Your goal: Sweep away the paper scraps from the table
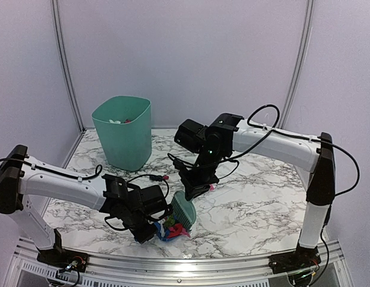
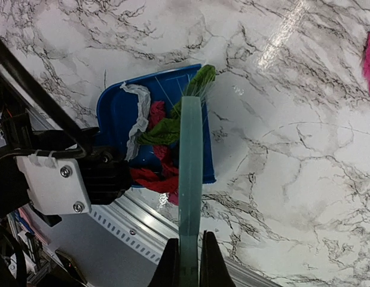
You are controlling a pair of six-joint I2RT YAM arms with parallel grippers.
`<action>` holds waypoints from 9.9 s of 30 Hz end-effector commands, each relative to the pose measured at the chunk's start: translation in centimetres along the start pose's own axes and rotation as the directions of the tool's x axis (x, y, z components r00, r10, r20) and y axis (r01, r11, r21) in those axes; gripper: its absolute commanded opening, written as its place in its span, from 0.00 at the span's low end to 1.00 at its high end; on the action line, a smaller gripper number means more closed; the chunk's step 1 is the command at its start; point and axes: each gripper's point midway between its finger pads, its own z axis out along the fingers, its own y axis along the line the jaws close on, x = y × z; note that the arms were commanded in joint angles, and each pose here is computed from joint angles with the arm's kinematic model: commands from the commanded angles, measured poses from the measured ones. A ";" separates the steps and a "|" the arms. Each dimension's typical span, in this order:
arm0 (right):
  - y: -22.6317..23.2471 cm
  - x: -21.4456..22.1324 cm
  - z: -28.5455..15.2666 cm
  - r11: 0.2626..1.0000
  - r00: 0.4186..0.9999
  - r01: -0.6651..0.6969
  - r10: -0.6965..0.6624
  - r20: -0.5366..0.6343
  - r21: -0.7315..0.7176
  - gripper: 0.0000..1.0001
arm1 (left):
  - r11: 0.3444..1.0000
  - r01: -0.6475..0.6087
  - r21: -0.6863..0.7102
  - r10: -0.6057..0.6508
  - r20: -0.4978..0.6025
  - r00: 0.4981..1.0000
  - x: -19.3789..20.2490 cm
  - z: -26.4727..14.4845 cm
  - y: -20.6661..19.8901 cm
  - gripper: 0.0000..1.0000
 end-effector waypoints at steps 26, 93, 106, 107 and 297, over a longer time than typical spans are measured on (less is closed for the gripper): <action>1.1 -3.9 -8.8 1.000 0.975 0.000 0.001 0.223 -0.005 0.00 | 0.997 0.024 -0.073 -0.002 0.288 0.958 -6.3 -7.6 2.8 0.00; -8.1 -5.7 -32.2 0.933 0.336 -0.337 0.246 0.909 -0.128 0.00 | 0.964 0.266 0.022 -0.225 0.604 0.764 -13.3 -22.1 11.4 0.00; -8.1 -6.4 -28.9 0.931 0.378 -0.331 0.282 0.882 -0.155 0.00 | 0.902 0.396 0.170 -0.406 0.645 0.647 -17.0 -26.1 17.1 0.00; -8.1 -6.5 -28.8 0.931 0.379 -0.331 0.282 0.881 -0.156 0.00 | 0.896 0.403 0.187 -0.421 0.645 0.638 -17.3 -26.3 17.5 0.00; -12.2 -19.6 0.7 0.792 0.817 0.356 -0.522 0.246 0.497 0.00 | 0.938 0.328 -0.110 -0.313 0.136 0.940 2.1 -5.3 8.4 0.00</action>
